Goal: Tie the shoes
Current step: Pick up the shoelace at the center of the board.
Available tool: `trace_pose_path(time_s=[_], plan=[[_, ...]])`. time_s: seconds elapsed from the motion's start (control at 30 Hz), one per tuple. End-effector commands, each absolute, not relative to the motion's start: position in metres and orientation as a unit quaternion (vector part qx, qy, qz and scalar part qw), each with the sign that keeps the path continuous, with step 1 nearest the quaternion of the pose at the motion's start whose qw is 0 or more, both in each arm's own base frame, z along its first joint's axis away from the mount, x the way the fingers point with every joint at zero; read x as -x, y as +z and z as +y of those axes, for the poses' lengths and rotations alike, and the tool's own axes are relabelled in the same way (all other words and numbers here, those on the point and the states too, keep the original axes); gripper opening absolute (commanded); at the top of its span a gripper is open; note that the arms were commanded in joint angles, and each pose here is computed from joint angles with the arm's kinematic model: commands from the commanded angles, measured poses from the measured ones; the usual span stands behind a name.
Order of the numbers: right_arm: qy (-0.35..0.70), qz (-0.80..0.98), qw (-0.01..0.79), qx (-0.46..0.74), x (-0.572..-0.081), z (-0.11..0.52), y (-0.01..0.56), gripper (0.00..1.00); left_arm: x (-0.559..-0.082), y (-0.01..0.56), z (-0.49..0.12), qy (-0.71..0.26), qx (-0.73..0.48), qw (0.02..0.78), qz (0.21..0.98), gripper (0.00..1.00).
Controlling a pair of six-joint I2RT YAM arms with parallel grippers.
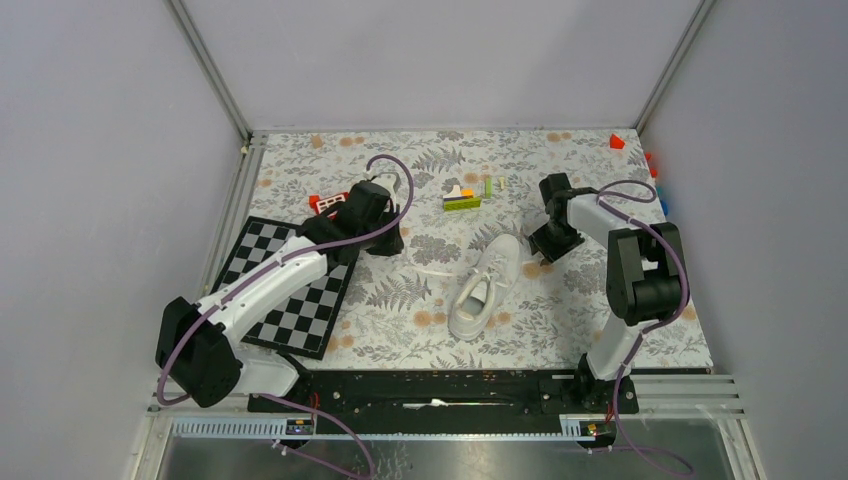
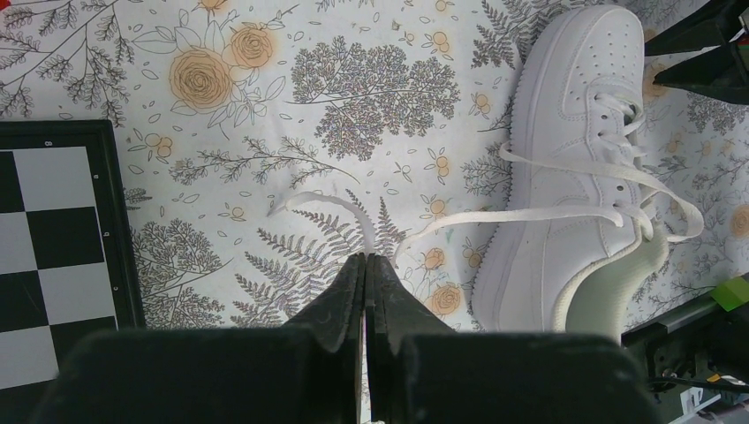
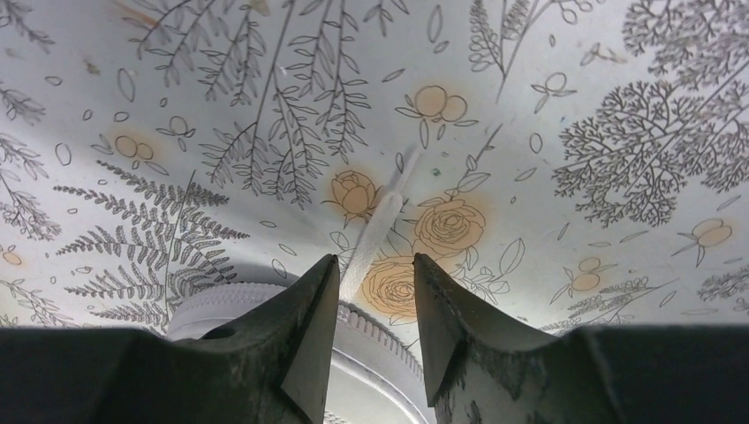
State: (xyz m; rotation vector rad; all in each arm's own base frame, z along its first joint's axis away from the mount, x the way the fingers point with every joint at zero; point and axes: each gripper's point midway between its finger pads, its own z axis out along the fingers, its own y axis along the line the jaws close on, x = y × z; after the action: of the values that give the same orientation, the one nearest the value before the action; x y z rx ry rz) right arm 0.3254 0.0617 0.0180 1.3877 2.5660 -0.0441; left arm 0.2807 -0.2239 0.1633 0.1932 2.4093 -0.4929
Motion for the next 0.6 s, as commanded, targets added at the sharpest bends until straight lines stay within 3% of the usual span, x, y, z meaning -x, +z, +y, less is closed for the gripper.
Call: trace_pose_path(time_s=[0.0,0.57], plan=[[-0.023,0.837,0.109,-0.535,-0.316,0.058,0.021,0.43,-0.283,0.181,-0.226,-0.205,-0.09,0.356,0.907,0.0],[-0.013,0.787,0.083,-0.612,-0.311,0.082,-0.005,0.42,-0.266,0.176,-0.237,-0.241,-0.112,0.32,0.909,0.0]])
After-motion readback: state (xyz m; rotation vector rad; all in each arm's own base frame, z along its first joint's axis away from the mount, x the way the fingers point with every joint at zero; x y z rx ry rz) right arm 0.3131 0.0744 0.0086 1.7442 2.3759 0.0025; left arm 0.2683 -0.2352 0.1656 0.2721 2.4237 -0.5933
